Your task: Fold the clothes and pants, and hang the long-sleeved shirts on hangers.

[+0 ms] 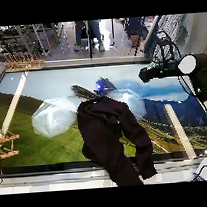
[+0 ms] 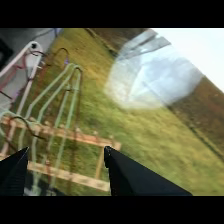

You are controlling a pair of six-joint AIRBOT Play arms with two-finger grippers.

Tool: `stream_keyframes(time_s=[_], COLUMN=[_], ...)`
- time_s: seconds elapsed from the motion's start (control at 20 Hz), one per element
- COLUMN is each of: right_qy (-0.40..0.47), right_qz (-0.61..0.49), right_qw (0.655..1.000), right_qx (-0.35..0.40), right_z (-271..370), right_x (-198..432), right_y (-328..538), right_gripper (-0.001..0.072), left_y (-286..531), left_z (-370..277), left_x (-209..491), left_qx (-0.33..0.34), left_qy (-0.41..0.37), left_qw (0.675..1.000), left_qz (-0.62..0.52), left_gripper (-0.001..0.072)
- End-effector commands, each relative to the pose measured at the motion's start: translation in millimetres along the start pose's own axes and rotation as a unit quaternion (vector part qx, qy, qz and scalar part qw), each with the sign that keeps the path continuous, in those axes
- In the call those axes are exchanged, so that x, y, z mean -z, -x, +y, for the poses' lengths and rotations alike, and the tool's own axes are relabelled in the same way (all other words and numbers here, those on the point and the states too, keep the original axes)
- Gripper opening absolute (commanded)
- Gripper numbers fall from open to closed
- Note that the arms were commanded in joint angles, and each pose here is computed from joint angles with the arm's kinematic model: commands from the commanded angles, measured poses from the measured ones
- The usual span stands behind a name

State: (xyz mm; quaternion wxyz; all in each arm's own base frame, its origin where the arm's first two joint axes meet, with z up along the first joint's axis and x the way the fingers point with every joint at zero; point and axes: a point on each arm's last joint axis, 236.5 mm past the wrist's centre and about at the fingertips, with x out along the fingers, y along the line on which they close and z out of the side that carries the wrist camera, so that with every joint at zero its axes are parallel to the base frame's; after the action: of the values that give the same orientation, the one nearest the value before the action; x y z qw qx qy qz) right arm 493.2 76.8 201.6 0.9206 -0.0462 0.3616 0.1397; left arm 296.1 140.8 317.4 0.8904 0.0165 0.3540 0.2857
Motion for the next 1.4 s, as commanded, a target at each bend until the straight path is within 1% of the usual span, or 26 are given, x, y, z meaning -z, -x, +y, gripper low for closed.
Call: stream_keyframes(time_s=[0.0,0.05,0.15,0.3,0.4,0.45,0.5,0.55,0.6,0.65,0.7,0.75,0.8,0.9,1.05,1.15,1.2,1.25,1.3,1.35], right_qy=[-0.074,-0.075,-0.071,-0.06,-0.069,-0.081,-0.096,-0.109,-0.126,-0.148,-0.175,-0.198,-0.221,-0.242,-0.253,-0.246,-0.243,-0.238,-0.231,-0.22], right_qz=[-0.023,-0.026,-0.024,-0.025,-0.013,-0.001,0.023,0.055,0.101,0.146,0.187,0.214,0.23,0.258,0.281,0.284,0.284,0.284,0.283,0.277], right_qw=[0.996,0.996,0.997,0.998,0.998,0.997,0.995,0.993,0.987,0.977,0.964,0.952,0.941,0.927,0.914,0.915,0.916,0.917,0.919,0.923], right_qx=[-0.042,-0.042,-0.035,-0.008,-0.001,-0.001,-0.003,-0.004,-0.019,-0.04,-0.064,-0.091,-0.113,-0.126,-0.145,-0.148,-0.147,-0.148,-0.15,-0.149], right_z=[19,19,16,3,-2,-4,-4,-6,-2,4,9,16,22,26,41,51,55,61,67,71], right_x=[-12,-14,-13,-12,-6,1,14,33,61,89,118,140,154,177,197,207,210,211,209,205], right_y=[2,2,1,0,-5,-10,-20,-32,-47,-60,-74,-85,-94,-113,-145,-167,-176,-183,-187,-192], right_gripper=[0.0704,0.0704,0.0704,0.0703,0.0703,0.0703,0.0704,0.0704,0.0704,0.0705,0.0705,0.0705,0.0705,0.0704,0.0703,0.0698,0.0654,0.0623,0.0535,0.0238], left_y=[-19,-28,-48,-82,-104,-113,-118,-119,-113,-107,-104,-106,-115,-133,-152,-161,-168,-176,-181,-185], left_z=[-44,-61,-85,-114,-137,-160,-189,-228,-268,-308,-338,-366,-389,-425,-464,-479,-484,-486,-489,-492], left_x=[8,10,18,34,53,64,73,80,84,88,93,102,115,145,204,238,252,262,268,268], left_qx=[0.064,0.087,0.107,0.121,0.136,0.169,0.219,0.291,0.365,0.433,0.475,0.5,0.507,0.504,0.492,0.481,0.465,0.446,0.439,0.439], left_qy=[0.074,0.076,0.071,0.057,0.042,0.021,0.003,-0.008,-0.01,-0.007,-0.006,-0.005,-0.003,-0.01,-0.033,-0.041,-0.031,-0.018,-0.009,-0.005], left_qw=[0.994,0.992,0.987,0.98,0.97,0.959,0.944,0.92,0.889,0.856,0.83,0.812,0.804,0.797,0.779,0.77,0.769,0.772,0.772,0.775], left_qz=[0.041,0.056,0.093,0.148,0.199,0.226,0.245,0.263,0.275,0.283,0.292,0.302,0.312,0.334,0.388,0.418,0.437,0.452,0.459,0.454], left_gripper=[0.051,0.0507,0.0508,0.051,0.0514,0.0514,0.0514,0.0547,0.0647,0.0656,0.0655,0.0656,0.0655,0.0655,0.0655,0.0652,0.0642,0.06,0.0404,0.0126])
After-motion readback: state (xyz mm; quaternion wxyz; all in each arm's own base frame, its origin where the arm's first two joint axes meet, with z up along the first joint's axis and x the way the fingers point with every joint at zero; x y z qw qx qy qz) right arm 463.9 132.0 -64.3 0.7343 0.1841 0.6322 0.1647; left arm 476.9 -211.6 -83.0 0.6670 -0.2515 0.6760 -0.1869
